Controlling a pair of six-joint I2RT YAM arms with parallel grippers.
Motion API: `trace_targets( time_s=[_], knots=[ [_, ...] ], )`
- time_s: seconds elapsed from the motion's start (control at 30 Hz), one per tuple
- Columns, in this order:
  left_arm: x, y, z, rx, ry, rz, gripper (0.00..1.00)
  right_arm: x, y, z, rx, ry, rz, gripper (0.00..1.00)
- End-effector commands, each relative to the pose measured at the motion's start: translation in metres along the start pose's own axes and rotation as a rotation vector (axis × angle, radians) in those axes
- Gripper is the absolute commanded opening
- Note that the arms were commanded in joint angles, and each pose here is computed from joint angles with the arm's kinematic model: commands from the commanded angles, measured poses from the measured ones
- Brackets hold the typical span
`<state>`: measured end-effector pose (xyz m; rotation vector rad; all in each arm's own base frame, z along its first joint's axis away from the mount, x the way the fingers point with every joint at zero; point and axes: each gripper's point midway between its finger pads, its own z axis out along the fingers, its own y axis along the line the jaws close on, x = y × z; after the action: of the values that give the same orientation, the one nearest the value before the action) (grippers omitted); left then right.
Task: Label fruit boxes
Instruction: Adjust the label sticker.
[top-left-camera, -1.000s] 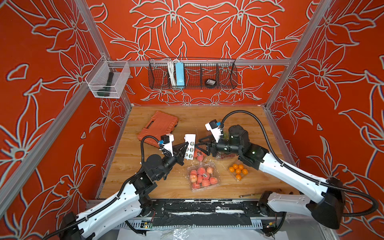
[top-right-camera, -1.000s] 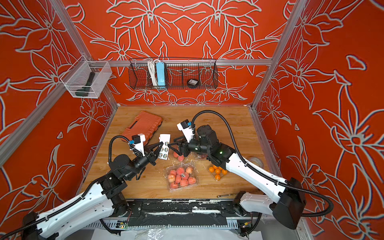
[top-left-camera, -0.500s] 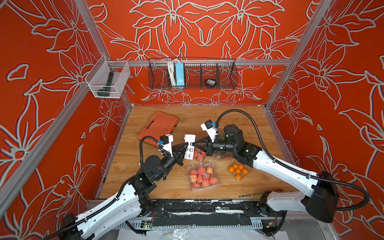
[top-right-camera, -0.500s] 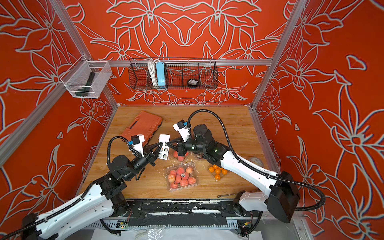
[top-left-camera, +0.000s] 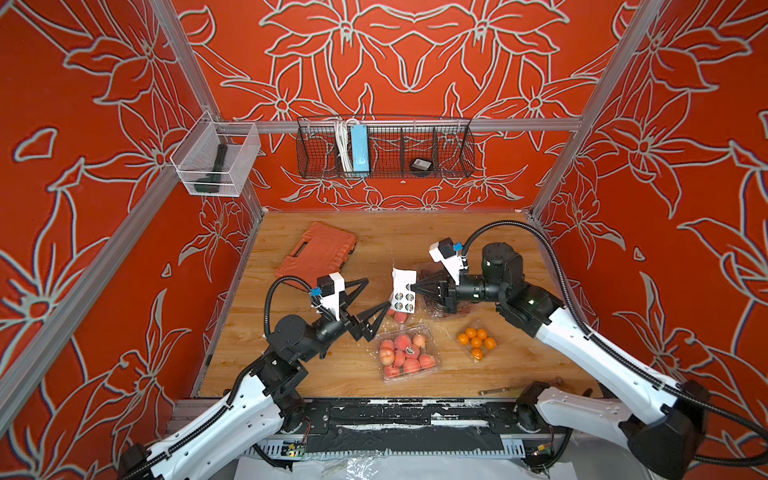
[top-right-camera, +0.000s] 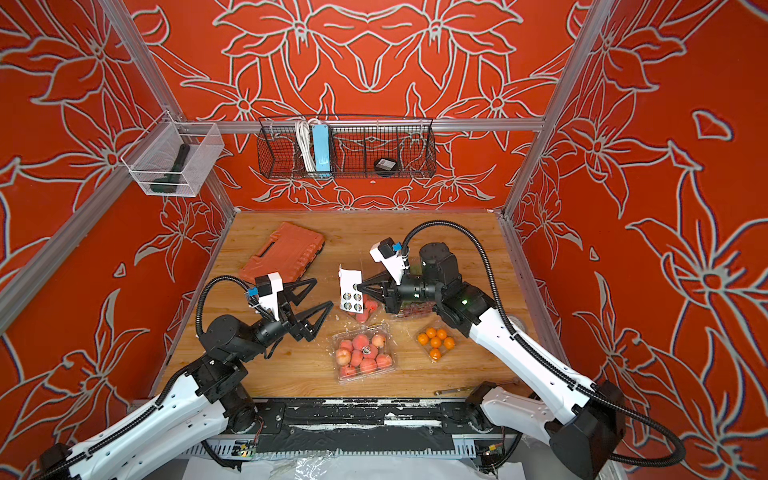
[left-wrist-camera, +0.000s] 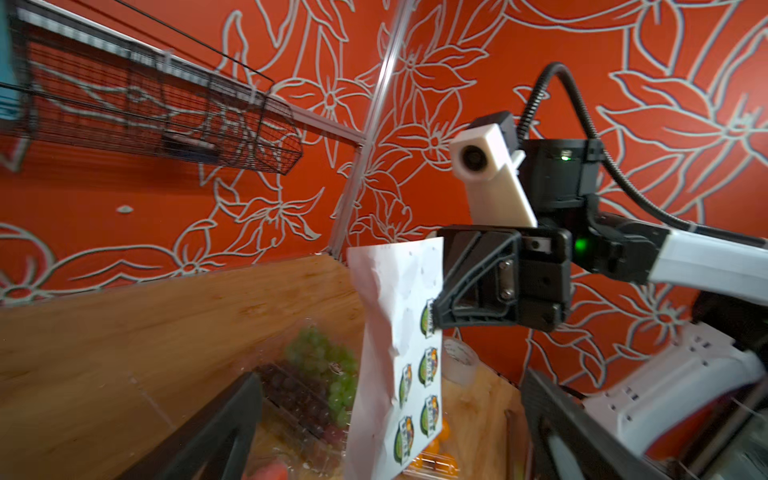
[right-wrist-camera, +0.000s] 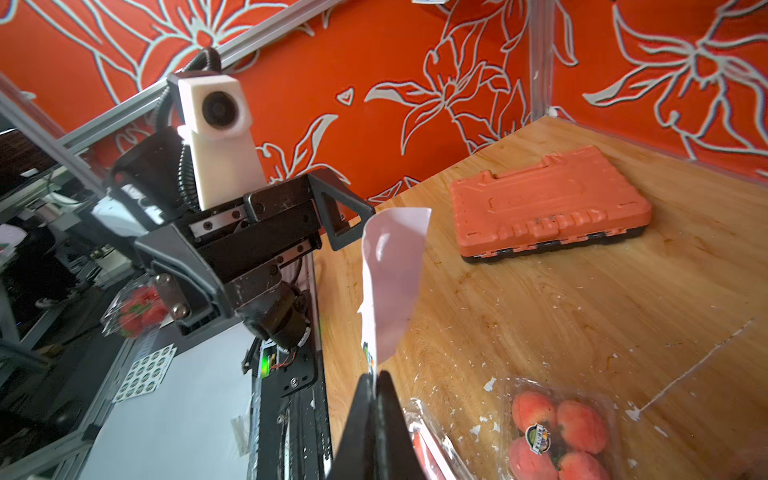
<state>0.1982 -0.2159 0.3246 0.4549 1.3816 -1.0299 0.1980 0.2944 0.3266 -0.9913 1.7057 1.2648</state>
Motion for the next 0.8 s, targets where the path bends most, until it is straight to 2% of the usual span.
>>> trace_targets(
  time_s=[0.0,0.17,0.33,0.37,0.43,0.6,0.7,0.73,0.77],
  knots=[
    [-0.012,-0.030,0.004,0.164,-0.010,0.053,0.98,-0.003,0.043,-0.014,-0.194,-0.011,-0.057,0.00],
    [0.001,-0.042,0.020,0.271,0.066,0.074,0.98,-0.003,0.057,-0.022,-0.237,-0.025,-0.058,0.00],
    [-0.005,-0.060,0.013,0.378,0.027,0.047,0.98,0.000,0.053,-0.017,-0.240,-0.012,-0.039,0.00],
    [-0.003,-0.062,0.013,0.392,0.034,0.044,0.95,0.000,0.050,-0.016,-0.231,-0.010,-0.035,0.00],
    [0.000,-0.062,0.016,0.400,0.060,0.043,0.79,0.000,0.046,-0.015,-0.214,-0.012,-0.030,0.00],
    [-0.002,-0.063,0.014,0.400,0.046,0.044,0.53,0.004,0.034,-0.014,-0.149,-0.007,-0.024,0.00],
    [-0.006,-0.060,0.010,0.374,0.019,0.047,0.30,0.005,0.032,-0.014,-0.136,-0.009,-0.024,0.00],
    [-0.006,-0.060,0.009,0.374,0.015,0.047,0.24,0.005,0.031,-0.015,-0.128,-0.010,-0.025,0.00],
    [-0.006,-0.061,0.007,0.377,0.014,0.049,0.23,0.005,0.030,-0.015,-0.120,-0.011,-0.024,0.00]
  ],
)
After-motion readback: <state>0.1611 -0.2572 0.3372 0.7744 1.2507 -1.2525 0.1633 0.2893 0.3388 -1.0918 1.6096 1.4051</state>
